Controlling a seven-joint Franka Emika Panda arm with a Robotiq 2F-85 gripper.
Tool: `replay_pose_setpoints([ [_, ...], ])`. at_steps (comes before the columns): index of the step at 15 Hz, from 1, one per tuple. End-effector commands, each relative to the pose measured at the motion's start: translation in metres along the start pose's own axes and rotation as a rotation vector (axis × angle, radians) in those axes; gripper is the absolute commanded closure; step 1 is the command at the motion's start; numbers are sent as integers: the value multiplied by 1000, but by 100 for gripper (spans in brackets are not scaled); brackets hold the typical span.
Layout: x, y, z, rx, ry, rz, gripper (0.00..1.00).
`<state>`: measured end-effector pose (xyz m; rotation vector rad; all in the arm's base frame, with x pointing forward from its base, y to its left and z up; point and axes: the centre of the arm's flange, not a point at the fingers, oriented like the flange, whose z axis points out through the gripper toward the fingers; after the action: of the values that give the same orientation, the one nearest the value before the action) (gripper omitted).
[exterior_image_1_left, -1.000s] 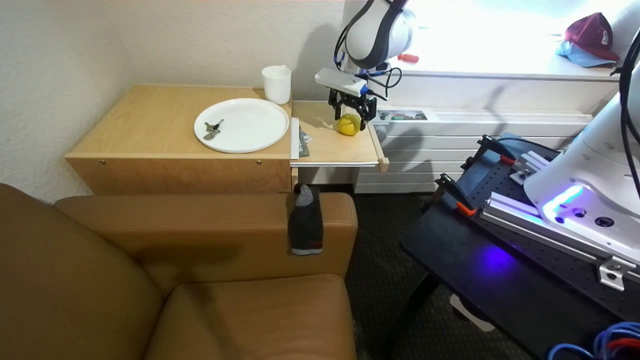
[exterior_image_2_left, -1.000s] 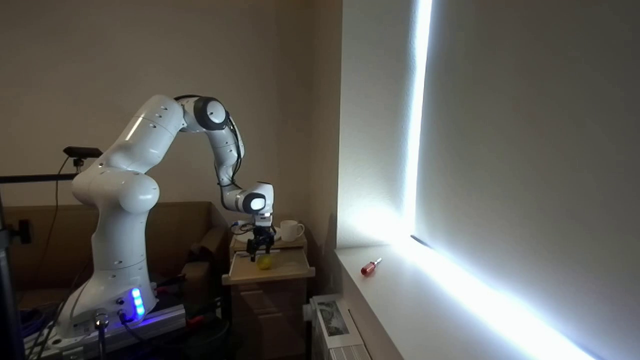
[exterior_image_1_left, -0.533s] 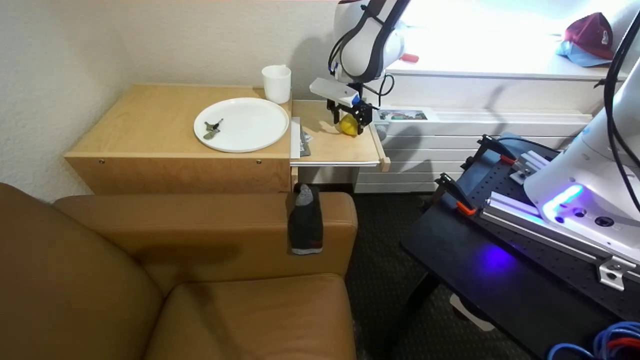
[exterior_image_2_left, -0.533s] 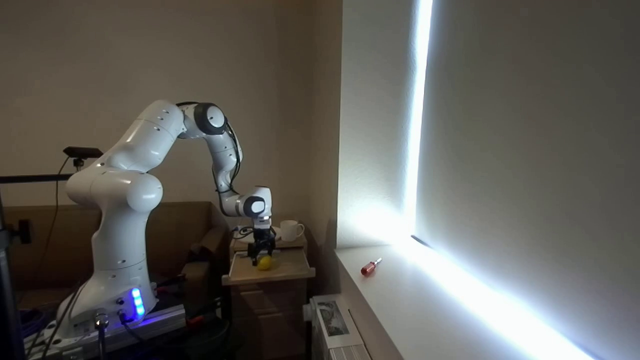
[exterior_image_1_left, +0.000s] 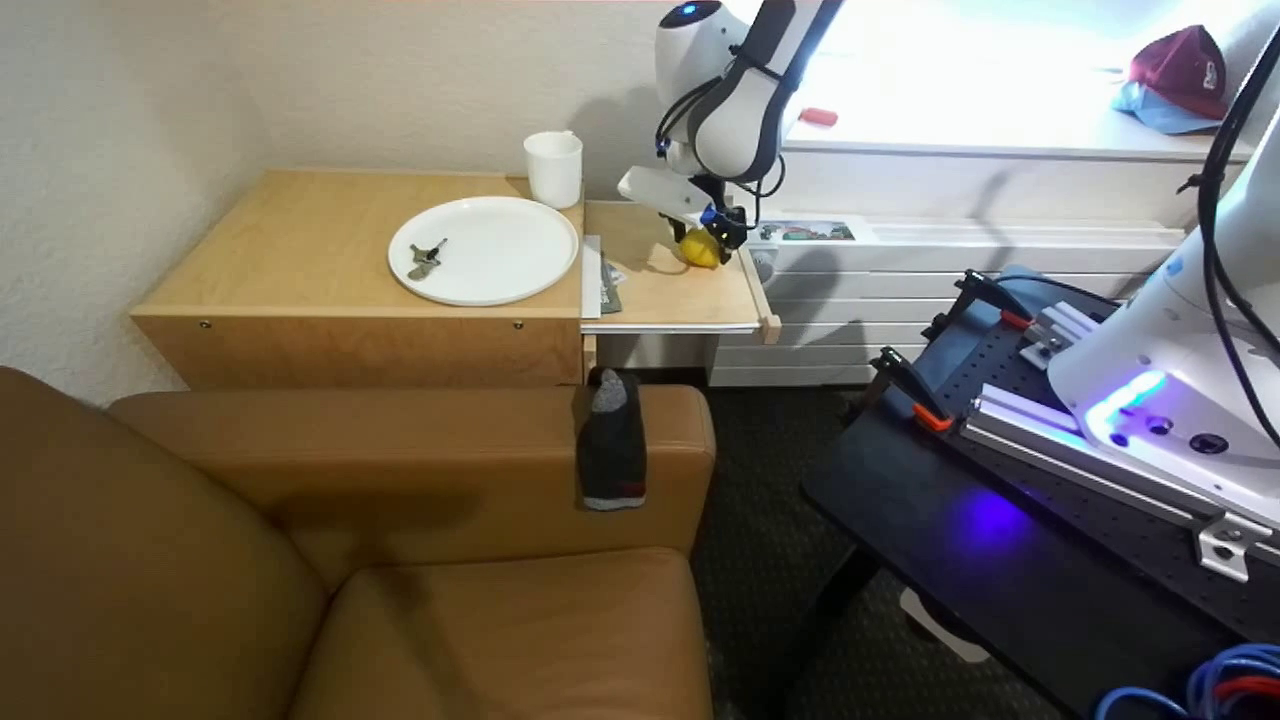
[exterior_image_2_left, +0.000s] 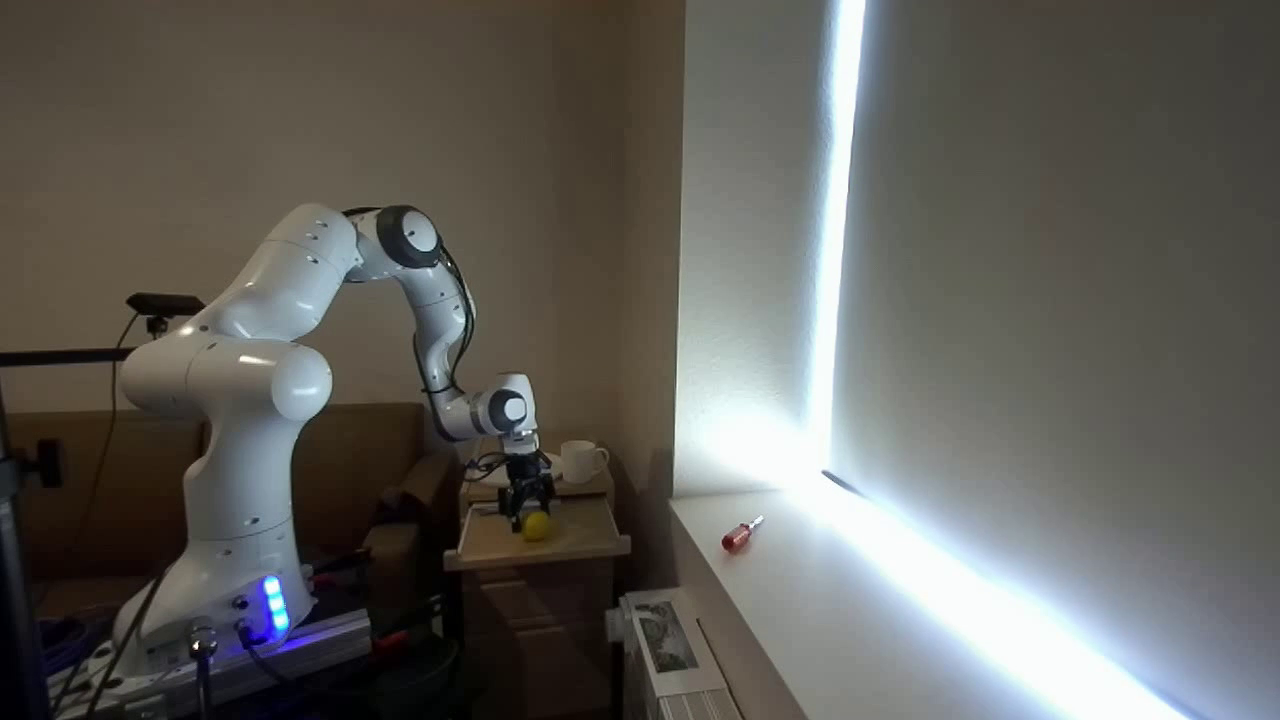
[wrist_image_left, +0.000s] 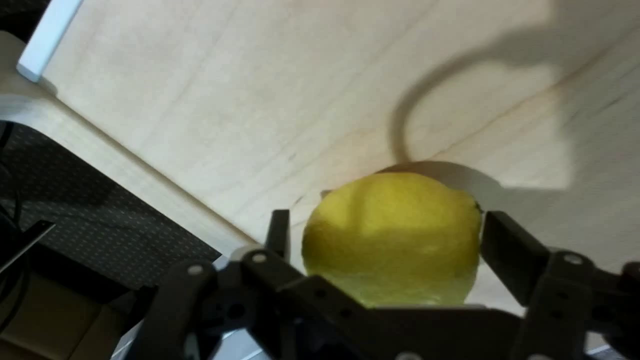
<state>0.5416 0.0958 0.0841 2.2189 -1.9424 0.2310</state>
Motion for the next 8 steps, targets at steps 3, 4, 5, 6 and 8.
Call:
replay_pose_setpoints([
  [3,4,3,3,12,19,2,45],
  [4,4,3,2,10,14,-6,46],
  [5,3,4,-1,5,0,-14,47],
  [6,2,5,-9,8,-27,-35,47],
  [8,-3,8,-29,33,-61,-85,47],
])
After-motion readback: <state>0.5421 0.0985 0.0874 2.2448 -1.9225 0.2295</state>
